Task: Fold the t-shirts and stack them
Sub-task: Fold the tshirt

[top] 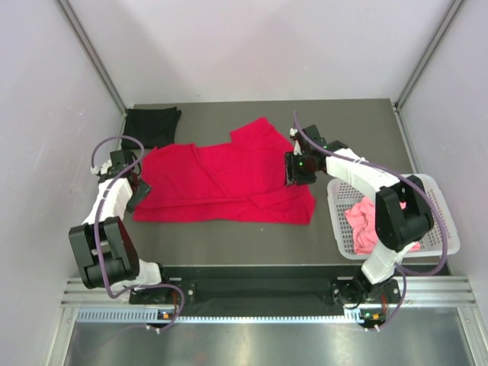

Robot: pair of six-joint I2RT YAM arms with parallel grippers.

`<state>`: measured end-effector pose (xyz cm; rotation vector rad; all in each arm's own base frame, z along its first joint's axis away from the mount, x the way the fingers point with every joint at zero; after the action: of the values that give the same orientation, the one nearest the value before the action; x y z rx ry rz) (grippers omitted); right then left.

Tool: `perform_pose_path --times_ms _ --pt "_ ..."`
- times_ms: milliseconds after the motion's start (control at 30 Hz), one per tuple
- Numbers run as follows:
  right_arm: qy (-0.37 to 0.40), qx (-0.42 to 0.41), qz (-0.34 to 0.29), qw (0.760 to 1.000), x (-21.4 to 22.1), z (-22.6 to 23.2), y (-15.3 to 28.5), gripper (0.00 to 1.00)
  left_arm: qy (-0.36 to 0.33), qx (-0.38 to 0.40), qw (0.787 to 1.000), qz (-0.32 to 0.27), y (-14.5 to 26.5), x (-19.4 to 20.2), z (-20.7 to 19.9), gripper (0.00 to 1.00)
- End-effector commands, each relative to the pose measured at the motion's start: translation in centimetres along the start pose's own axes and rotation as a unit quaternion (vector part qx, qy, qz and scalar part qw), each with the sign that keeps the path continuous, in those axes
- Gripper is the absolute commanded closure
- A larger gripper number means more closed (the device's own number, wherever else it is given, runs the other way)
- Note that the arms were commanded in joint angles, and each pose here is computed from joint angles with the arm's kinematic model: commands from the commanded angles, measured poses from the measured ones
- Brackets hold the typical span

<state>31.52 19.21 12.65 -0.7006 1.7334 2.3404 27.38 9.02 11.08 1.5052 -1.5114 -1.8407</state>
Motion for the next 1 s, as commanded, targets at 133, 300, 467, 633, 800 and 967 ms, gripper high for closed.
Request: perform_pose_path --times_ms 133,300,467,633,800,967 --pt "-0.066 -0.010 0.008 0.998 -1.3 -0.2 -2.3 0.53 -0.015 0.045 0.999 0.023 0.6 1.7 -0.8 0.37" --pt "-0.100 0.019 0.019 0.995 -0.8 -0.9 -3.2 0.55 -0.022 0.051 0.998 0.030 0.6 2.8 -1.2 0.36" --pt "-0.083 0.050 0.018 0.995 -0.5 -1.9 -2.7 0.56 -0.040 0.046 0.998 0.033 0.7 2.5 -2.3 0.36" --pt "-0.061 0.055 0.018 0.996 -0.5 -3.0 -3.4 0.55 -0.048 0.046 0.997 0.041 0.2 2.9 -2.6 0.37" --pt "-0.055 0.044 0.017 0.997 -1.5 -3.6 -4.0 0.53 -0.050 0.036 0.997 0.044 0.0 3.0 -2.3 0.37" --pt "-0.045 0.026 0.027 0.998 -1.7 -3.2 -4.9 0.53 -0.053 0.024 0.997 0.043 -0.2 2.8 -2.2 0.37"
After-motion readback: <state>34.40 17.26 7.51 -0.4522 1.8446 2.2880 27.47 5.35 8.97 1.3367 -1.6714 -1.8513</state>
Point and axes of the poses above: each gripper's point midway between its finger pads, its own y axis back along the fingers, its own z axis along the line the jaws close on, x = y × z, the point moved 4 cm from there along y, back along the fingers, and after that the axes turned 4 degrees about y, right-handed, at the moved point
